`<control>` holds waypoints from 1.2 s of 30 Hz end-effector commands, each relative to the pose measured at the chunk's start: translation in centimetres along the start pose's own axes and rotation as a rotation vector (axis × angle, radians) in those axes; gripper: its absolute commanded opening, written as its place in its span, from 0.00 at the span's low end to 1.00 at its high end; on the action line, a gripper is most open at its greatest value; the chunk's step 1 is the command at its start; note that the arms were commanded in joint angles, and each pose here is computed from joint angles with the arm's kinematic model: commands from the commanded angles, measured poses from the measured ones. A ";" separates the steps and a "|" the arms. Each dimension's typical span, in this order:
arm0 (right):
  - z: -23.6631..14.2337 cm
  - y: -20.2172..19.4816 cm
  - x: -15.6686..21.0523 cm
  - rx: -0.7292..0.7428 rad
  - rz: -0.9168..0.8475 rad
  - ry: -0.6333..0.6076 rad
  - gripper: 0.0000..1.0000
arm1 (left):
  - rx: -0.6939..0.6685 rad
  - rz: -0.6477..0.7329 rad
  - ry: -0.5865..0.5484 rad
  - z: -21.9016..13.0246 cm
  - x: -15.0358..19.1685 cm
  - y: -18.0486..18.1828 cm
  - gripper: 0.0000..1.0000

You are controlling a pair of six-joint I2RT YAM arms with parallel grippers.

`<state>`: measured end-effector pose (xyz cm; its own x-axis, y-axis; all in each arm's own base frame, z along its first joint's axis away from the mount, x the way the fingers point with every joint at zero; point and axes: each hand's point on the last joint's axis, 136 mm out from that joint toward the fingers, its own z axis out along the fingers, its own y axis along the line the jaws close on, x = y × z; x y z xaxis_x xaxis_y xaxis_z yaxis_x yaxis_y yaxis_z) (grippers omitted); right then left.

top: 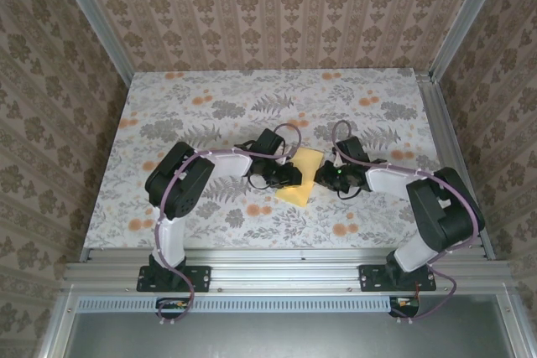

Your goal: Fold a paper plane with a square sheet of paper (pick it up from the middle)

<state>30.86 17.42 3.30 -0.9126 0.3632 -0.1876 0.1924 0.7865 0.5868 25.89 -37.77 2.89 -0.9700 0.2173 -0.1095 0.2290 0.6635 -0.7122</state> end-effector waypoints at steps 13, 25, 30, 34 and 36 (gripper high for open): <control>1.0 0.3 1.2 -0.059 0.032 0.079 0.35 | 0.008 0.040 0.038 -0.4 -0.8 -1.4 0.24; 1.9 1.0 0.7 -0.095 0.022 0.092 0.36 | -0.019 0.018 0.071 0.7 -0.1 0.7 0.22; 1.9 1.5 0.6 -0.113 0.017 0.087 0.36 | -0.019 0.007 0.065 0.7 0.0 1.3 0.21; 1.6 2.0 0.3 -0.134 0.010 0.075 0.36 | -0.016 0.001 0.060 0.7 -0.1 1.6 0.21; 1.2 2.1 0.2 -0.125 0.003 0.068 0.37 | -0.013 -0.002 0.059 0.7 -0.1 1.7 0.21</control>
<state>30.52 19.03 2.35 -0.9383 0.3301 -0.1029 0.1845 0.7297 0.6584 26.62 -37.74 2.58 -0.9647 0.2481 -0.0878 0.2360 0.6675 -0.7062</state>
